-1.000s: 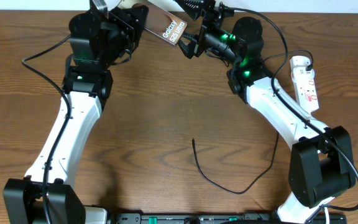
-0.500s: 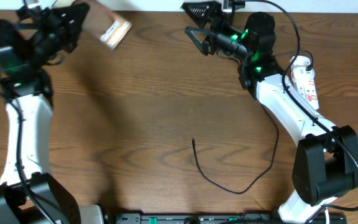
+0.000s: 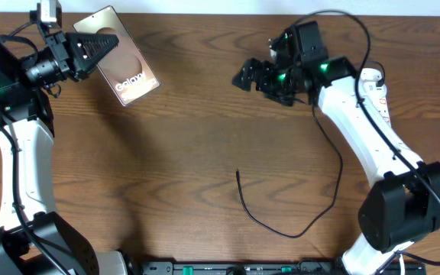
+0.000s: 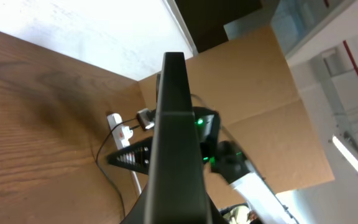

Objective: Plug charger to phone and switch on socket
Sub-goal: 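Release the phone with the right gripper and move it toward the cable plug, then grasp the black charger cable's plug end with the right gripper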

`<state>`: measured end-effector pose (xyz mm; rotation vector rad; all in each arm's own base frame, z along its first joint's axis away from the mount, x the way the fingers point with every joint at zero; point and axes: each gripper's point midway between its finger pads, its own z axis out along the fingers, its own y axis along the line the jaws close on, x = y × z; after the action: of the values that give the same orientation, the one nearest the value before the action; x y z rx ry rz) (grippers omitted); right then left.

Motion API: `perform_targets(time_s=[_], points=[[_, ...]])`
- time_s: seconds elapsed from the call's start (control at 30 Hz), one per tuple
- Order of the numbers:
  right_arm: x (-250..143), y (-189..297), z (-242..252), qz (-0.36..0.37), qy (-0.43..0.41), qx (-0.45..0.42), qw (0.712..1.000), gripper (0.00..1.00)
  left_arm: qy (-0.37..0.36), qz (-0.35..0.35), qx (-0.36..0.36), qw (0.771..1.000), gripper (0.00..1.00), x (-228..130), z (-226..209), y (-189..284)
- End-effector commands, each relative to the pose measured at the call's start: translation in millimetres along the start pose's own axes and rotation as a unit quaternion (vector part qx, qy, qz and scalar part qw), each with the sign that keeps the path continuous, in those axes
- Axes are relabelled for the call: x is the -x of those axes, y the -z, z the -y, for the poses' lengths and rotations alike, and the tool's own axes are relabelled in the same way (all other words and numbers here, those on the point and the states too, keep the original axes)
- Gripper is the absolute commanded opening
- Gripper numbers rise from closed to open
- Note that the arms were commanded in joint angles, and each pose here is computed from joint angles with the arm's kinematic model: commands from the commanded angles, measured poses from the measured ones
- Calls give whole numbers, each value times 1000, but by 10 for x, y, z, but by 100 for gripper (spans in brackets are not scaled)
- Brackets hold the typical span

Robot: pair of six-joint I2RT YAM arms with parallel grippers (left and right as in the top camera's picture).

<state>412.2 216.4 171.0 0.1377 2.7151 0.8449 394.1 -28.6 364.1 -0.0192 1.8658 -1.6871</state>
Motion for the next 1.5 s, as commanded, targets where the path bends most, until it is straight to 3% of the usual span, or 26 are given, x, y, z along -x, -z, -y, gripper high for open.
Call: perform_targets(time_s=[0.0,0.27,0.7,1.13,1.47], points=[[-100,129,257,3,98,-135,986,99,-49,-13,-7,999,7,-21,113,4],[-1057,-253,511,-116,95,-206,967,99,-63,-13,-7,998,7,-21,111,4],[-1993,-484,668,-197,82,-256,943,99,-63,-13,-7,998,8,-22,113,4],[-2268,-731,774,-208,76,-281,934,99,-63,-13,-7,998,7,-21,111,4],[-2313,-873,871,-223,66,-295,927,92,-74,-13,-7,997,7,-22,113,4]])
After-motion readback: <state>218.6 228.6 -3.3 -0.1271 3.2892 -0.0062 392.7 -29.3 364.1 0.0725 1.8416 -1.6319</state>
